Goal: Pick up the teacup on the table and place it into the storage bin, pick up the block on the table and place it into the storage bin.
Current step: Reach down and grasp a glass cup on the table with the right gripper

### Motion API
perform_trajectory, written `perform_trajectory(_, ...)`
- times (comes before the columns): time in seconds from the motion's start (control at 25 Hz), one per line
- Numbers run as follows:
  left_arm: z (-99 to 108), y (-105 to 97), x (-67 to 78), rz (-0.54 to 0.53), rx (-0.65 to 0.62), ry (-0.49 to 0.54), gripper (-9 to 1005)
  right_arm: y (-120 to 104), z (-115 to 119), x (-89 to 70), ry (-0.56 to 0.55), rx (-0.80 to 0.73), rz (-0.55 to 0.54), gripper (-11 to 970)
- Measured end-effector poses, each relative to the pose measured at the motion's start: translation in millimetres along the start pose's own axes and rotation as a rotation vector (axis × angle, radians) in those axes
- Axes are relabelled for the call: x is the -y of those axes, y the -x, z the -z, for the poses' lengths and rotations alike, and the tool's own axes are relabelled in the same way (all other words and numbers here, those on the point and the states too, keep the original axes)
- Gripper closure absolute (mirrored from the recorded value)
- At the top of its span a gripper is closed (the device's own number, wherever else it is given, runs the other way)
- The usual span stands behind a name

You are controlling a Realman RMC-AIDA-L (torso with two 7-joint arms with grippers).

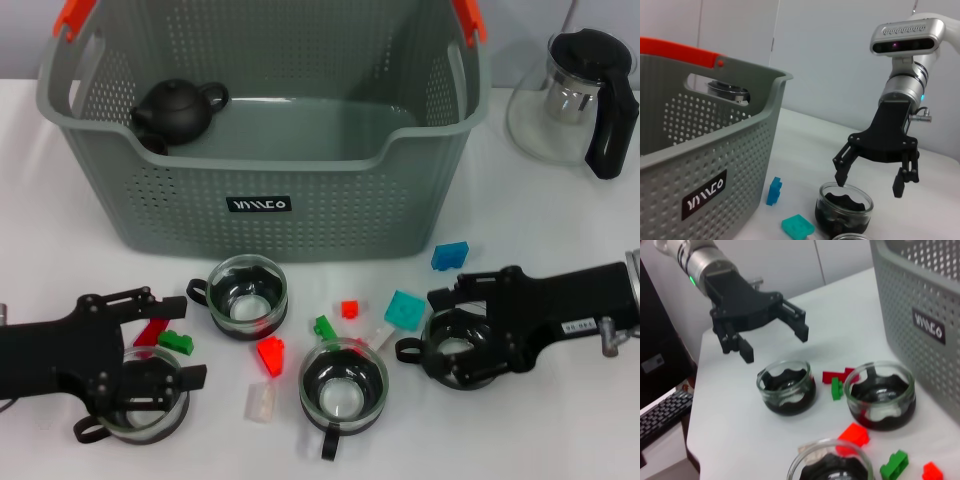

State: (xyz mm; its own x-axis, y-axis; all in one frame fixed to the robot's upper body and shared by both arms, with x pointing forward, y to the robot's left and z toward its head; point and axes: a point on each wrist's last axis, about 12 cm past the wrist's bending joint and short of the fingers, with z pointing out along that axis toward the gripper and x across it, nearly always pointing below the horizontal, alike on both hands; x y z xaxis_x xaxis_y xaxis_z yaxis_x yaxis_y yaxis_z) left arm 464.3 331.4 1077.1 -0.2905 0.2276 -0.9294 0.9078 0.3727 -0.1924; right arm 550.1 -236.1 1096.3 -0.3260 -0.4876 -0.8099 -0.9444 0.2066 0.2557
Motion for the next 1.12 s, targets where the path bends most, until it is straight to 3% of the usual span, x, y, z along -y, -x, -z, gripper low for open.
perform_trajectory(0.4, -5.6, 0.9, 0.0, 0.004, 0.014, -0.011, 136, 26.5, 2.6, -1.1, 0.068, -0.085, 0.079, 37)
perform_trajectory(0.84, -8.7, 2.3, -1.2, 0.005, 0.026, -0.015, 136, 65.1, -9.5, 2.7, 0.062, -0.477, 0.096, 39)
perform_trajectory(1.12, -12.1, -0.3, -1.8, 0.016, 0.026, -0.004, 137, 69.7, -22.6, 1.6, 0.056, -0.572, 0.127, 40)
